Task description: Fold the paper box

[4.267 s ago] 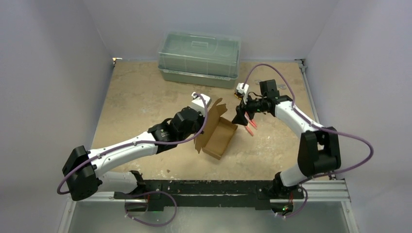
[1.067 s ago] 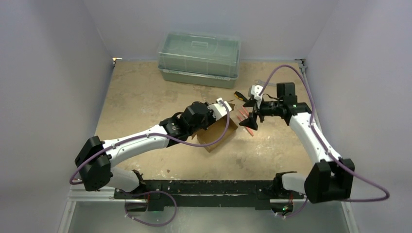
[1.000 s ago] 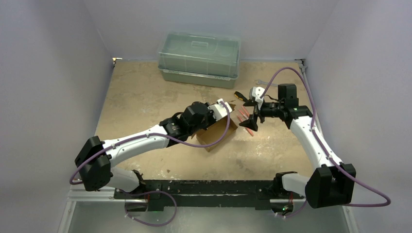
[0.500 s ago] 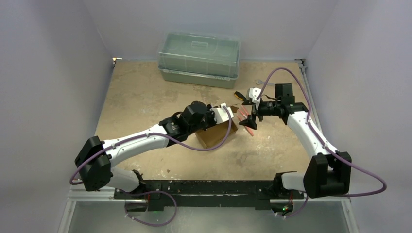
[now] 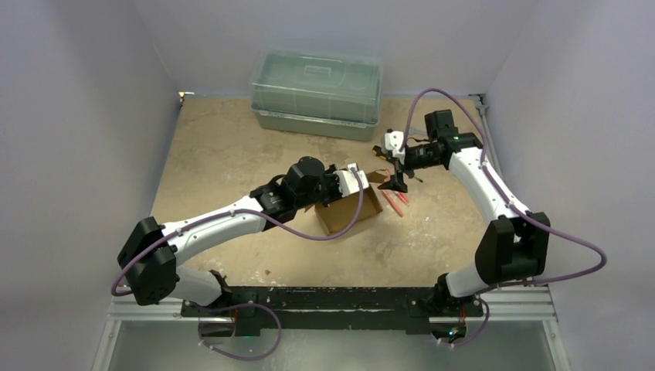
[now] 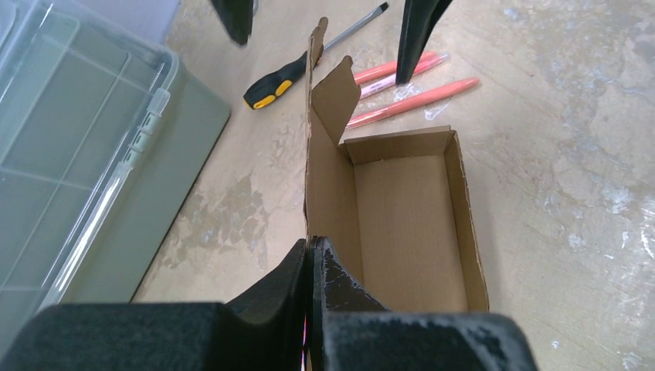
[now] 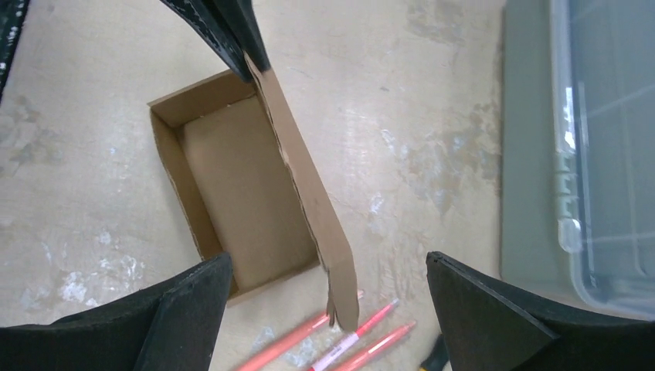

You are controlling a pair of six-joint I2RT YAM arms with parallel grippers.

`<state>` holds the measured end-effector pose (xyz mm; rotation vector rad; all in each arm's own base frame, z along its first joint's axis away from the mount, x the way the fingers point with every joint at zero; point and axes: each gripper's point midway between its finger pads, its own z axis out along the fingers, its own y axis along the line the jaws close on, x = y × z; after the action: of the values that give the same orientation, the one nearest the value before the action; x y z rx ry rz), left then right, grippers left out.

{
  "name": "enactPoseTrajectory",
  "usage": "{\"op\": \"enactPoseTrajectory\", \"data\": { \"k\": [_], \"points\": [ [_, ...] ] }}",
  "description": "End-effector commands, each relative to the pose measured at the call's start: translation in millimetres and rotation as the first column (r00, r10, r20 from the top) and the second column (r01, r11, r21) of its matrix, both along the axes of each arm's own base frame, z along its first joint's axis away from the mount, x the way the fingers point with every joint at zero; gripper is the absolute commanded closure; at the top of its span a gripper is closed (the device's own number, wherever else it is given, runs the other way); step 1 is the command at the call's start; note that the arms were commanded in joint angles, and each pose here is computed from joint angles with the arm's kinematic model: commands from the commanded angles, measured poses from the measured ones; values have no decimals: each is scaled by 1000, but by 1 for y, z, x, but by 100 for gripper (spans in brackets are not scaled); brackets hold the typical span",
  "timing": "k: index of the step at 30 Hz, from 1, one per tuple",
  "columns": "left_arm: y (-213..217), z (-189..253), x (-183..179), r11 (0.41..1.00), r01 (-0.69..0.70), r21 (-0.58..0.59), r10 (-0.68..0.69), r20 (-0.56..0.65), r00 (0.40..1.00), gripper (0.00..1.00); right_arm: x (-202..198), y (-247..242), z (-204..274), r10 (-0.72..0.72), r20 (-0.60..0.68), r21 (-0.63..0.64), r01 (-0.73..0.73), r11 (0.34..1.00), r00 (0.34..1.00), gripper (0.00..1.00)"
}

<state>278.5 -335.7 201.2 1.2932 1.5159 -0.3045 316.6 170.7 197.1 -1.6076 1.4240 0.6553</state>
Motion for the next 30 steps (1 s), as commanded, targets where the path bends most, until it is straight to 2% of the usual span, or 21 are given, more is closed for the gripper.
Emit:
{"op": "enactPoseTrajectory", "data": {
  "k": [1,4,8,18,21,22,23,24,27,30],
  "points": [
    [-9,22,-6,994,72,-77,-70,32,997,100,-15,17,1,79,-26,-34,-80,996,997,3],
    [-12,20,-8,993,86,-85,-84,23,996,100,-11,25,-3,58,-29,-64,-60,996,998,10],
    [-15,18,-9,990,96,-100,-95,7,995,100,-13,31,-10,76,-50,-84,-80,993,996,26],
    [-20,11,-14,986,97,-136,-103,-39,994,100,-18,35,-17,126,-28,-115,-128,985,992,70],
    [-19,12,-13,985,62,-162,-74,-65,995,100,-24,35,-17,144,-19,-108,-146,983,989,82],
    [-18,12,-13,984,46,-173,-61,-80,995,100,-25,35,-17,147,-17,-107,-148,983,989,88],
    [-17,13,-12,982,23,-186,-42,-98,994,100,-27,35,-17,150,-16,-106,-150,983,989,99],
    [-15,14,-11,979,-14,-203,-11,-119,993,100,-31,34,-19,152,-21,-106,-154,982,988,100],
    [-6,24,-11,954,-126,-272,73,-197,978,78,-39,32,-22,154,-12,-105,-155,982,988,100],
    [11,45,-16,894,-253,-369,152,-281,948,56,-52,31,-25,190,-14,-94,-191,977,982,100]
  ]
}}
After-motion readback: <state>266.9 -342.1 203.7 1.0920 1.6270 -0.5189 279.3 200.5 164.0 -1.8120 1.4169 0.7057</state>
